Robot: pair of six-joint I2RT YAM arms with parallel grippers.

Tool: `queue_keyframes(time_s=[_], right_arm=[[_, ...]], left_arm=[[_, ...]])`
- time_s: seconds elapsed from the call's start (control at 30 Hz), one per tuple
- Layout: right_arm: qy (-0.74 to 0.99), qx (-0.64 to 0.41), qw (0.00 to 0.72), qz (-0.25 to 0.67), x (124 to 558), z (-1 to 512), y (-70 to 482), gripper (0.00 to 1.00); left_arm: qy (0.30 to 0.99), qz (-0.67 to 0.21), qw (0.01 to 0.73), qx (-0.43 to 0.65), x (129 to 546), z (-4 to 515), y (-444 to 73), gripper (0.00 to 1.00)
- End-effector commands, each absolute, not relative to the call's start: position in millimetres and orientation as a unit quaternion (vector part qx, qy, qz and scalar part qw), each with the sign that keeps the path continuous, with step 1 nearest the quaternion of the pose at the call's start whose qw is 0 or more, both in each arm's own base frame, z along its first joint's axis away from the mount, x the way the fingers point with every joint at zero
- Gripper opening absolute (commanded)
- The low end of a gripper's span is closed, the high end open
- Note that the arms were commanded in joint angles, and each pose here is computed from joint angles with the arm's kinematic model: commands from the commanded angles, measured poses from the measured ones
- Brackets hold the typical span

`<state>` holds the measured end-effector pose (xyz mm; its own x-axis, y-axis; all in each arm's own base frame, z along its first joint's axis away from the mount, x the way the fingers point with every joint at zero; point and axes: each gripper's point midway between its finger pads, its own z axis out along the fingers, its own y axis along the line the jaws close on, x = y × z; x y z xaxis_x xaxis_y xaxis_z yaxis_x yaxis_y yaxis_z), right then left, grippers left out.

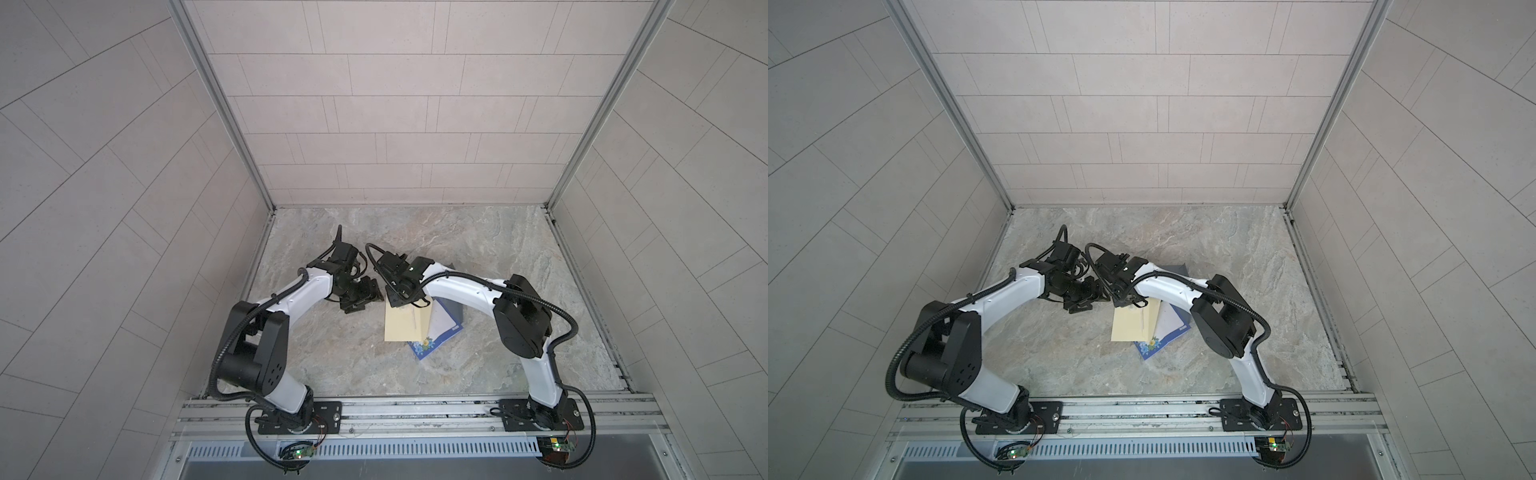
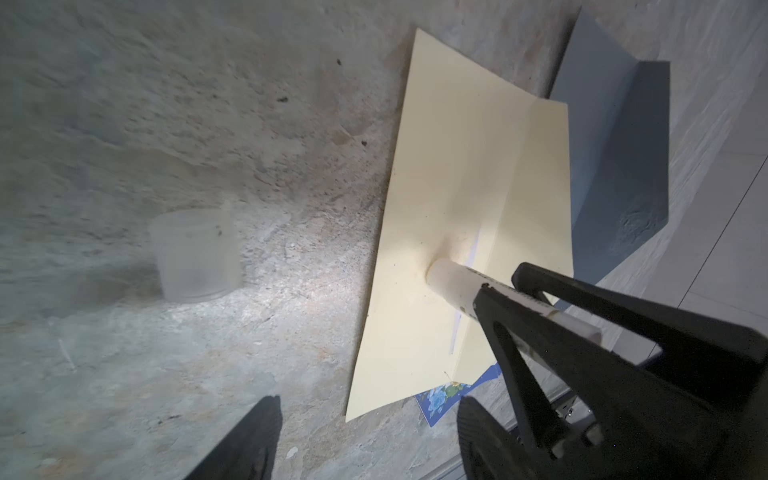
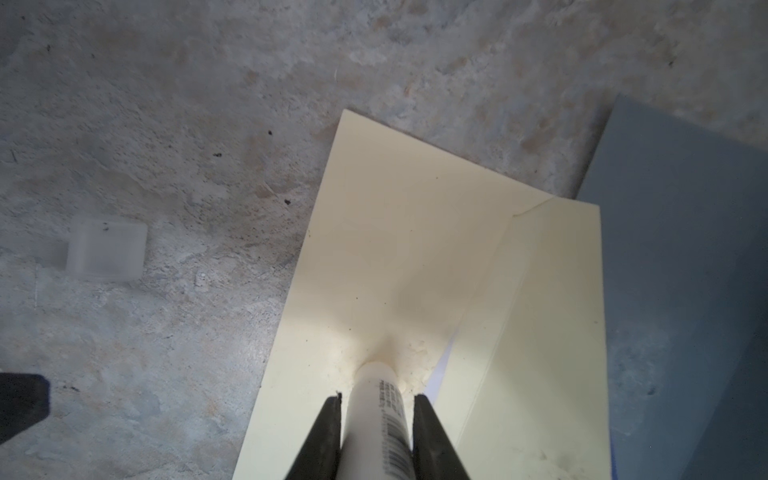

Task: Place the letter into the envelope and seal it
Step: 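Lower the glue stick onto the flap while the left gripper pinches the envelope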

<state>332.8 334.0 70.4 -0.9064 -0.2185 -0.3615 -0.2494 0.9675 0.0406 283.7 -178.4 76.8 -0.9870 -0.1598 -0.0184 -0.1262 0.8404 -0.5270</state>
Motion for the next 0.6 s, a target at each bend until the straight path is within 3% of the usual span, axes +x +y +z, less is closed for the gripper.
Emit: queue_keyframes(time_s=[0.0,0.3,0.57], right_arm=[[0.984,-0.09,0.145,0.052,326,50,317,0.0],[0.986,-0.058,0.138,0.08,324,49,306,0.0],[0.987,-0.043,0.134,0.083,323,47,297,0.0]], left_arm=[[0.959,-0.283,0.012,-0.028,279,80,-194,0.75],[0.966,-0.256,-0.033,-0.003,274,41,-200,0.75],[0.953,-0.291,-0.073,0.03,263,11,-218,0.71]])
